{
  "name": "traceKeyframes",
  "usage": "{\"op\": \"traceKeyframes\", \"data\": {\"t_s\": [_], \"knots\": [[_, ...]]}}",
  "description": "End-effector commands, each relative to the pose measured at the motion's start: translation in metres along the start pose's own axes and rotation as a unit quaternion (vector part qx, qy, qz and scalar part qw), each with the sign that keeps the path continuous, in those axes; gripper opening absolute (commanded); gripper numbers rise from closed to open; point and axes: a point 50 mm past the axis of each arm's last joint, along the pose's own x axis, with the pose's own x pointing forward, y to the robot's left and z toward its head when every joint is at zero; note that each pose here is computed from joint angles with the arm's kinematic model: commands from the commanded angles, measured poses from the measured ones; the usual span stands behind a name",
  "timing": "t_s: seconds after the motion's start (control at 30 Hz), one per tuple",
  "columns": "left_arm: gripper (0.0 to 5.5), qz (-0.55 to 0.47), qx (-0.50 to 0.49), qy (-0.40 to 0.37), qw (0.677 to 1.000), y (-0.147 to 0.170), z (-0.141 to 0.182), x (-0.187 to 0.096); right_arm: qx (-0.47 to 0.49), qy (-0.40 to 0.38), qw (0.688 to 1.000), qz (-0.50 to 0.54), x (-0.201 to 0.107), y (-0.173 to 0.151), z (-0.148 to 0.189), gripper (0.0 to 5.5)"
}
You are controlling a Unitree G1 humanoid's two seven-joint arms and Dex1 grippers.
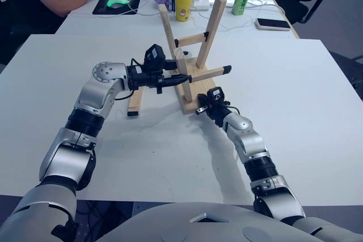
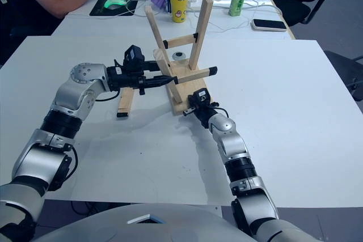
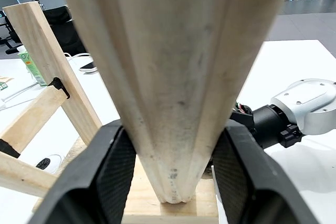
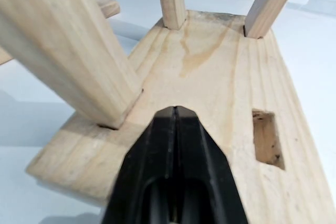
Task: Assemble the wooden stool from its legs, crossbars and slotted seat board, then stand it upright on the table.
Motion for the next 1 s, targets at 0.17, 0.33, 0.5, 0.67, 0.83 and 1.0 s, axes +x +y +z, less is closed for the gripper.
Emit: {"op": "traceKeyframes", "data": {"t_s": [0.17, 0.33, 0.5, 0.67, 0.83, 1.0], "knots": [[2.44, 0.053, -0.130, 0.158, 0.977, -0.021, -0.093, -0.032, -0.001, 0.162, 0.987, 0.011, -0.014, 0.006, -0.060, 0.00], [3.15, 0.087, -0.111, 0.093, 0.986, -0.012, -0.070, -0.035, 0.002, 0.163, 0.987, 0.012, -0.016, 0.007, -0.060, 0.00], [3.91, 0.118, -0.090, 0.122, 0.981, -0.016, -0.073, -0.059, 0.001, 0.162, 0.987, 0.012, -0.016, 0.005, -0.059, 0.00], [4.08, 0.182, -0.117, -0.079, 0.973, -0.010, -0.020, -0.088, 0.002, 0.164, 0.986, 0.015, -0.016, 0.006, -0.060, 0.00], [3.23, 0.121, -0.059, -0.386, 0.912, -0.019, 0.125, -0.083, 0.005, 0.174, 0.985, 0.022, -0.019, 0.008, -0.067, 0.00], [2.36, 0.053, -0.009, -0.460, 0.886, -0.041, 0.198, -0.060, 0.001, 0.178, 0.984, 0.032, -0.018, 0.011, -0.069, 0.00]]}}
